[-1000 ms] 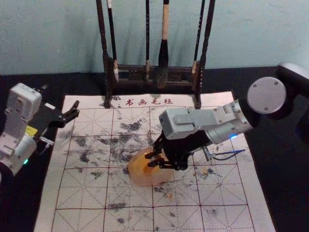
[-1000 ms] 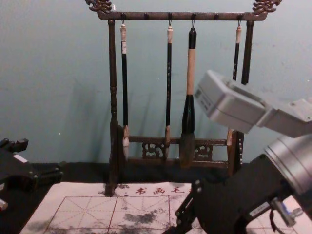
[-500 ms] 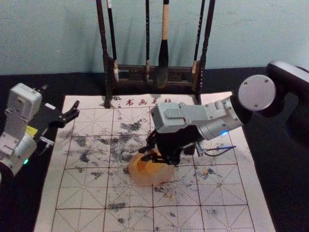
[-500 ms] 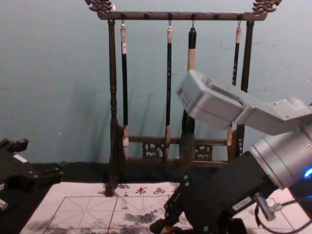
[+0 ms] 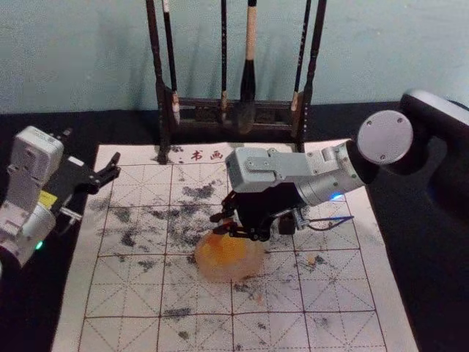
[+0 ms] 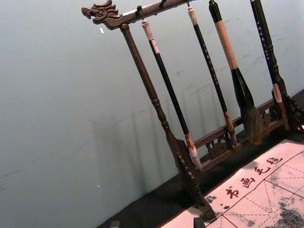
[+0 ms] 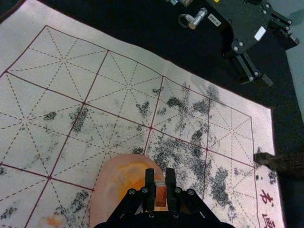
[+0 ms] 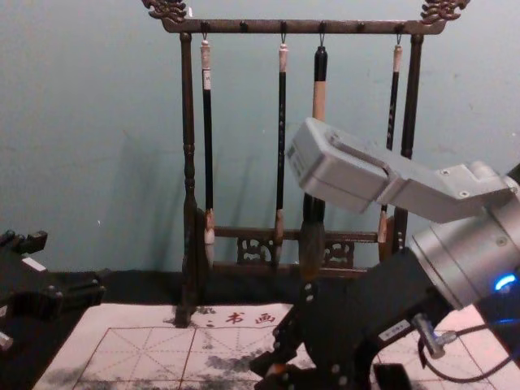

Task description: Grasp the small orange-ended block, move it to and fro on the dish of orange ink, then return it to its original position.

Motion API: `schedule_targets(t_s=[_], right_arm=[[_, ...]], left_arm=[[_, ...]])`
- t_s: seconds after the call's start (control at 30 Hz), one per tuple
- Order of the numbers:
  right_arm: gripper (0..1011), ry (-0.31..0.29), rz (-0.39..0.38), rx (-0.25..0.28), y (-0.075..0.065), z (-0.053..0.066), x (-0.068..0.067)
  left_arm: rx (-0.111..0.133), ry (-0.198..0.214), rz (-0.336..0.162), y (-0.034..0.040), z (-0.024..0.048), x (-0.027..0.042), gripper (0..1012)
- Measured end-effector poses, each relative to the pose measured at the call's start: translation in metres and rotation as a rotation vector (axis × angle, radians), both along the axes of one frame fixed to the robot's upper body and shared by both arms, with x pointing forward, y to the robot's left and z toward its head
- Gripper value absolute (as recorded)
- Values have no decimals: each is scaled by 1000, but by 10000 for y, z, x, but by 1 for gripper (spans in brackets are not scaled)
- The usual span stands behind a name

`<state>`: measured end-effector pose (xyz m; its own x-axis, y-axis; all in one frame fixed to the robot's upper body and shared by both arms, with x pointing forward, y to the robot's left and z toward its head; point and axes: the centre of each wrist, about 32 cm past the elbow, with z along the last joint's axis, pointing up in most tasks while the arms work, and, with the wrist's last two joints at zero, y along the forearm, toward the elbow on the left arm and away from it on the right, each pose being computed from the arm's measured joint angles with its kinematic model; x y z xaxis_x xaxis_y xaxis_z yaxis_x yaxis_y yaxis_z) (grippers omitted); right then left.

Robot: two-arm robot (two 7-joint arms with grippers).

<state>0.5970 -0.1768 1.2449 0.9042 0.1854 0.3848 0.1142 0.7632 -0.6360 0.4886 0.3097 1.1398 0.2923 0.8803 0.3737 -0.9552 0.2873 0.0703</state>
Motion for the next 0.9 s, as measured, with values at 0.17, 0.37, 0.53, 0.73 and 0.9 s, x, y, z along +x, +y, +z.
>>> schedule_targets(t_s=[0.17, 0.37, 0.53, 0.73, 0.9], right_arm=[[136, -4, -8, -2, -14, 2, 9], [135, -8, -19, -5, -54, 12, 14], [135, -11, -26, -8, -87, 23, 10], [136, -14, -28, -12, -128, 33, -2], [135, -18, -29, -16, -162, 39, -20]], left_arm=[[0, 0, 0, 0, 0, 0, 1001], [0, 0, 0, 0, 0, 0, 1001], [0, 0, 0, 0, 0, 0, 1001], [0, 0, 0, 0, 0, 0, 1001], [0, 0, 0, 0, 0, 0, 1001]])
